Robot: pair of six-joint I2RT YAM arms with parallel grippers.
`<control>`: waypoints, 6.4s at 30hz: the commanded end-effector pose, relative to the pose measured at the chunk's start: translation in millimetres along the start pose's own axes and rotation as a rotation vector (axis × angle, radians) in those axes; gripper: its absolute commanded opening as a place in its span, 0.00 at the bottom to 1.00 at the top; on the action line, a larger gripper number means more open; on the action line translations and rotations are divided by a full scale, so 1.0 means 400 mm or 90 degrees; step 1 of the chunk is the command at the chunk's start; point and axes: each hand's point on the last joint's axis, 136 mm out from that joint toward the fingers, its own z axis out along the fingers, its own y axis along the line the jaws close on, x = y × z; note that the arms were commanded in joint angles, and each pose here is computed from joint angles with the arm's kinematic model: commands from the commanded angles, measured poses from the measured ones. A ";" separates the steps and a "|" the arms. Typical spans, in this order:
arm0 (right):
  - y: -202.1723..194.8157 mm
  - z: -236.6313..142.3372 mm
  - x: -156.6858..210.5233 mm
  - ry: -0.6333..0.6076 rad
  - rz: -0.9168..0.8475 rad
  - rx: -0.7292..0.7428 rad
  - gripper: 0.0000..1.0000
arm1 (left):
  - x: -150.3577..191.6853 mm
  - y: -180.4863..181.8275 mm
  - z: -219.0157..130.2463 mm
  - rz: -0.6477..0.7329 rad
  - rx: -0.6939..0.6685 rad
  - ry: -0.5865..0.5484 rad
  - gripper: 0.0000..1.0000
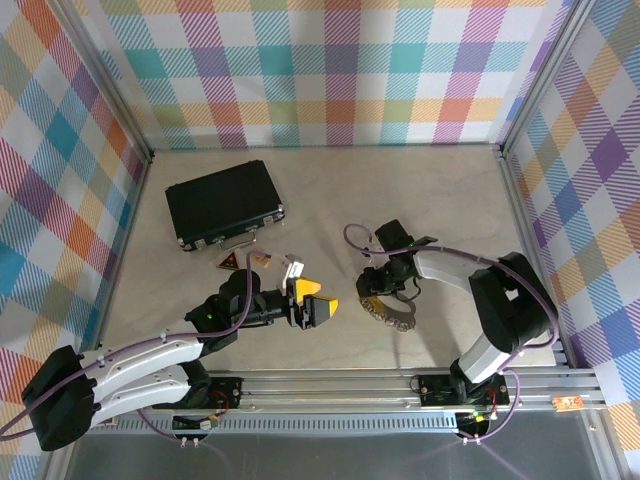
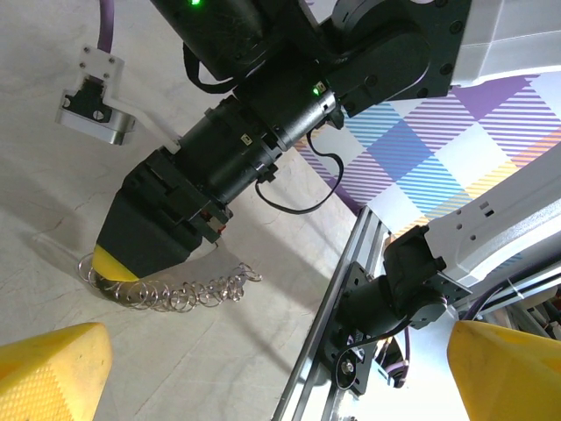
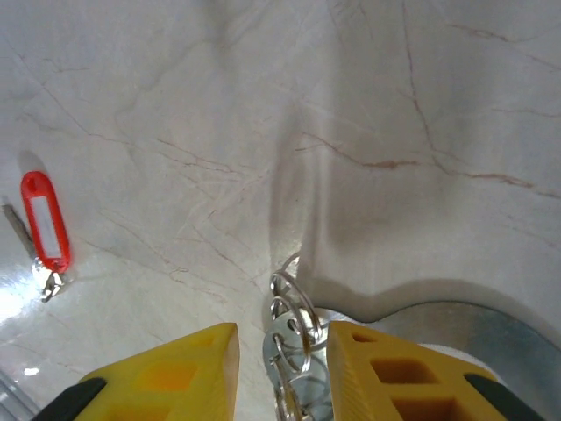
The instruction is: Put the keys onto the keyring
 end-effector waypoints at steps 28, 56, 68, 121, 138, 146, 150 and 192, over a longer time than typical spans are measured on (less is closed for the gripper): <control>0.086 -0.003 0.037 0.003 -0.012 -0.062 0.28 | -0.027 -0.032 -0.044 0.031 0.014 -0.052 0.98; 0.016 -0.031 -0.048 0.020 -0.056 0.007 0.31 | -0.017 -0.025 -0.049 0.039 0.005 -0.045 0.98; 0.017 -0.002 -0.043 0.037 -0.050 -0.014 0.28 | -0.021 -0.030 -0.049 0.042 0.010 -0.047 0.97; 0.005 0.035 -0.013 0.055 -0.019 -0.029 0.22 | -0.044 -0.048 -0.049 0.049 0.024 -0.064 0.97; 0.010 0.036 -0.006 0.058 -0.018 -0.039 0.19 | -0.044 -0.044 -0.066 0.058 0.008 -0.066 0.97; 0.018 0.036 -0.004 0.058 -0.015 -0.051 0.19 | -0.042 -0.044 -0.064 0.057 0.009 -0.064 0.97; 0.020 0.035 0.000 0.059 -0.016 -0.053 0.19 | -0.041 -0.041 -0.064 0.056 0.006 -0.064 0.97; 0.080 -0.012 0.005 0.014 -0.082 -0.091 0.01 | -0.038 -0.036 -0.076 0.067 -0.008 -0.063 0.95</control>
